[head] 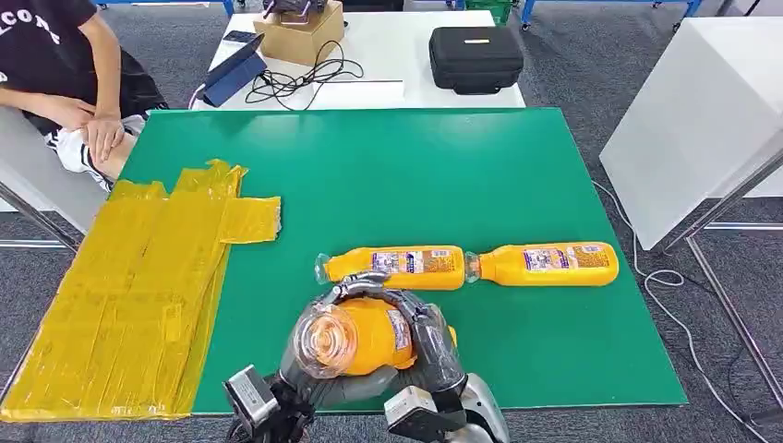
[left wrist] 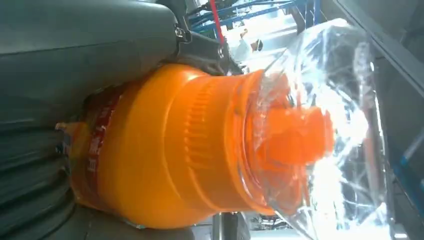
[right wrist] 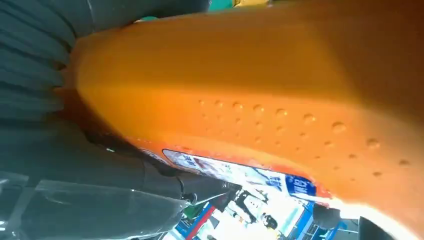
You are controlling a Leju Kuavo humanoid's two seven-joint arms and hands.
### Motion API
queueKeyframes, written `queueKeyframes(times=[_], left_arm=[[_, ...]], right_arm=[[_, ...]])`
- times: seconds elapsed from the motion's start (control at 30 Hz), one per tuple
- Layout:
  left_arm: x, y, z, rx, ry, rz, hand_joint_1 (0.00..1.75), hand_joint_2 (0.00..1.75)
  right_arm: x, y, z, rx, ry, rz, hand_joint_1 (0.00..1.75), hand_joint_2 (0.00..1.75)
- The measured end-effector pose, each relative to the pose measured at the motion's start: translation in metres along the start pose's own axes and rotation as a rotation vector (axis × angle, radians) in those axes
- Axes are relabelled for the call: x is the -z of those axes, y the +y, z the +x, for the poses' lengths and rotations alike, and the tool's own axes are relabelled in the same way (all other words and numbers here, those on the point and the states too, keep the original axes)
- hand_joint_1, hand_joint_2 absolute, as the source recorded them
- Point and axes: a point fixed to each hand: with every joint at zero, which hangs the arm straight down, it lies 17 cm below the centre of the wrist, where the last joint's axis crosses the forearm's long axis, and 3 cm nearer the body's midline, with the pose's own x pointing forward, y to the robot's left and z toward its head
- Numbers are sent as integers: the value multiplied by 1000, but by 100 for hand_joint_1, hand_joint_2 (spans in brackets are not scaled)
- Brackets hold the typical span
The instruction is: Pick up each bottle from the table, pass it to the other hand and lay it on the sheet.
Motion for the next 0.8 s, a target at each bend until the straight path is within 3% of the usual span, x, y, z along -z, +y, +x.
queueKeyframes(times=[0.53,0.57,0.6,0.8], left_arm=[[1,1,1,-2,-3,5,175,175],[1,1,1,-2,-4,6,175,175],[1,2,1,-5,-5,11,175,175],[0,10,3,-15,-15,48,175,175]], right_arm=[[0,-1,-1,4,3,-5,175,175],[0,-1,-1,4,3,-5,127,175],[0,-2,-1,4,3,-6,0,175],[4,-13,6,-12,-18,-43,0,175]])
